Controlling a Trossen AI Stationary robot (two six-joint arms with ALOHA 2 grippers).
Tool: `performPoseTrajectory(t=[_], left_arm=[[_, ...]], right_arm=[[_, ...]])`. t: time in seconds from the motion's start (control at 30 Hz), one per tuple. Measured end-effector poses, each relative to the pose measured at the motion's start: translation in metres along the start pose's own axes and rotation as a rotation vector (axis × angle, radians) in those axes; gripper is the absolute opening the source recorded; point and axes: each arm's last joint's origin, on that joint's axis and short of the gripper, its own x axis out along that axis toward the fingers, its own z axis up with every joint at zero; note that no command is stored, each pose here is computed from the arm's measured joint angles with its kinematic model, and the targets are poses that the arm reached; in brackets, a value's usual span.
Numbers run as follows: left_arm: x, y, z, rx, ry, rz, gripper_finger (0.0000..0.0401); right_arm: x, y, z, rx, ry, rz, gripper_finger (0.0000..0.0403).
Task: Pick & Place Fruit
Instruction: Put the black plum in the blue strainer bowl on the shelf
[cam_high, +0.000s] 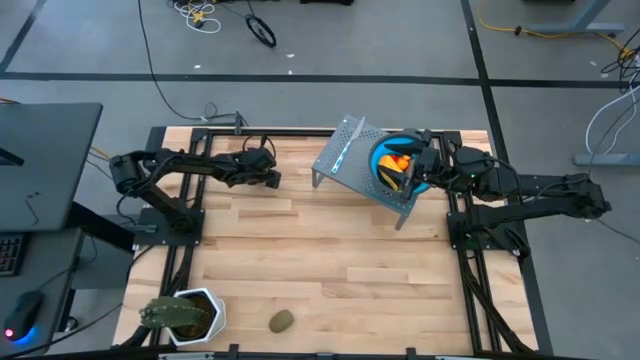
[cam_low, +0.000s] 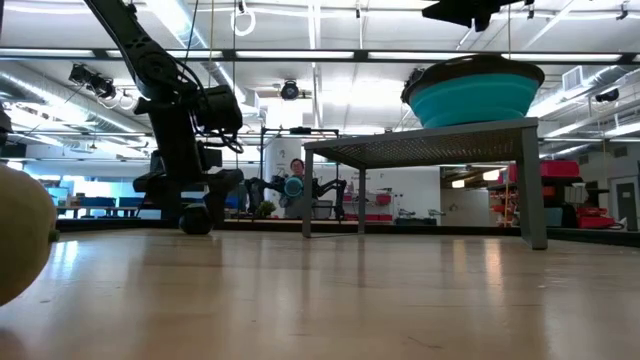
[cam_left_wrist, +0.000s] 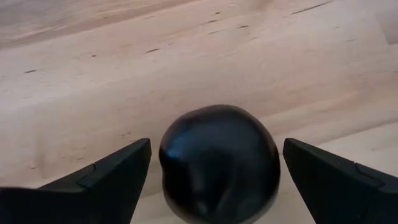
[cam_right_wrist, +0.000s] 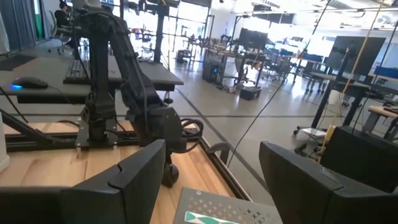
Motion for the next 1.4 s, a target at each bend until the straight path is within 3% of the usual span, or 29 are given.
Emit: performPoseTrajectory(t=[0.3,0.57,0.93,1.17,1.4], left_arm=[[-0.001,-0.002,-0.001,-0.016,-0.025,0.013,0.0317],[-0.004,-0.013,0.000,0.031,-0.077,-0.055,0.0254],[-0.034,-0.045,0.002,0.066,-0.240,-0.243,0.0272],[-0.086,-0.059,0.014,0.187,-0.487,-0.234,0.0257],[-0.155,-0.080,0.024,0.446,-0.893,-0.327,0.0278]], right_arm=[[0.000,0.000,0.000,-0.002,-0.003,0.000,0.0272],[0.000,0.000,0.000,-0.002,-0.003,-0.001,0.0272],[0.000,0.000,-0.001,-0.023,0.014,0.000,0.0272],[0.000,0.000,-0.002,-0.023,0.021,0.001,0.0272],[0.001,0.000,0.001,0.018,-0.016,-0.001,0.0272]])
